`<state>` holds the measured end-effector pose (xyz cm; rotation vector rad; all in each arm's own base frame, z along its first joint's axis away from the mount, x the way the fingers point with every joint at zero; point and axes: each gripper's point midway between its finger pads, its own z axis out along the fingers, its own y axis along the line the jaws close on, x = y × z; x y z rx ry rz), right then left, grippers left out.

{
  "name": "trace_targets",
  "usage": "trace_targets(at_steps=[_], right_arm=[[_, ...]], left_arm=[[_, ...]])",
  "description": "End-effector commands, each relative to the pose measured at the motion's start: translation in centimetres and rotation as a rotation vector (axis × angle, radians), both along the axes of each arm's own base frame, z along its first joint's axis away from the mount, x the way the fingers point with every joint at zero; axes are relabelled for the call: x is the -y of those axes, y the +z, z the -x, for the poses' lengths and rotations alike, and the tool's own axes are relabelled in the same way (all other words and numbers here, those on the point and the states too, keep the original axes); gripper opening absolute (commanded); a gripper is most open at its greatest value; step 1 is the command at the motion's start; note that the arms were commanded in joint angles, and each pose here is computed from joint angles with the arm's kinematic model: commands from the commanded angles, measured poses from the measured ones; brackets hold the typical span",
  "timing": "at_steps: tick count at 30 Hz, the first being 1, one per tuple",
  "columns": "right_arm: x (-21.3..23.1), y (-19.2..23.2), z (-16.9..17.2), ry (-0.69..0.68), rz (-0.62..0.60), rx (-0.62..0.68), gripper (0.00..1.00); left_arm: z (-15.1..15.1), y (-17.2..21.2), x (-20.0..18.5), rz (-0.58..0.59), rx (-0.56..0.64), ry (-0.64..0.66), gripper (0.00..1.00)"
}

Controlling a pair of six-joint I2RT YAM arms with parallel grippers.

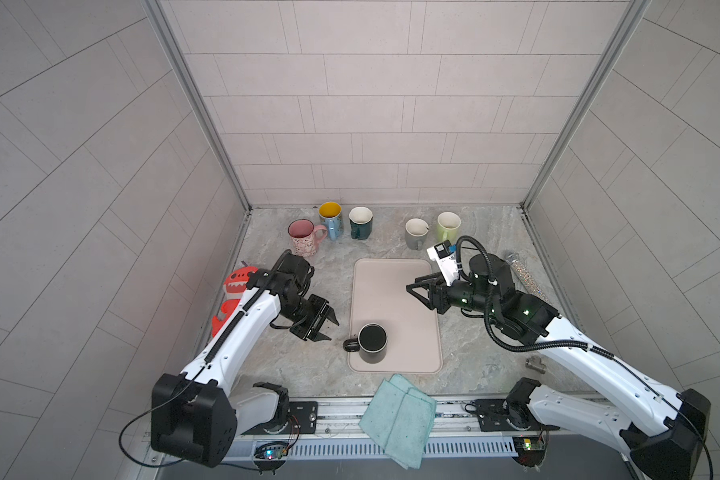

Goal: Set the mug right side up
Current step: 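Move the left gripper down onto the black mug on the tray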

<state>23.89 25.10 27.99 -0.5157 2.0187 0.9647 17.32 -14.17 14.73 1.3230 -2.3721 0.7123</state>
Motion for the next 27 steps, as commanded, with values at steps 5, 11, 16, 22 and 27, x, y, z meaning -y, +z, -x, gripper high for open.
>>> trace_targets(at_steps=[5, 11, 16, 22, 27], right_arm=[[0.6, 0.9, 0.3, -0.022, -0.039, 0.024, 0.43], [0.9, 0.7, 0.5, -0.029, -0.041, 0.023, 0.44], [1.0, 0.5, 0.5, -0.035, -0.040, 0.015, 0.44], [1.3, 0.5, 0.6, -0.043, -0.037, 0.018, 0.44], [1.6, 0.3, 0.7, -0.054, -0.037, 0.018, 0.44]], left_arm=[[0.2, -1.1, 0.7, -0.001, -0.090, 0.111, 0.48], [0.3, -2.6, 2.1, 0.002, -0.137, 0.094, 0.49], [0.9, -4.0, 2.3, -0.017, -0.181, 0.087, 0.50], [-0.1, -5.8, 3.1, -0.016, -0.194, 0.164, 0.50], [-0.5, -6.1, 3.4, -0.028, -0.208, 0.158, 0.50]])
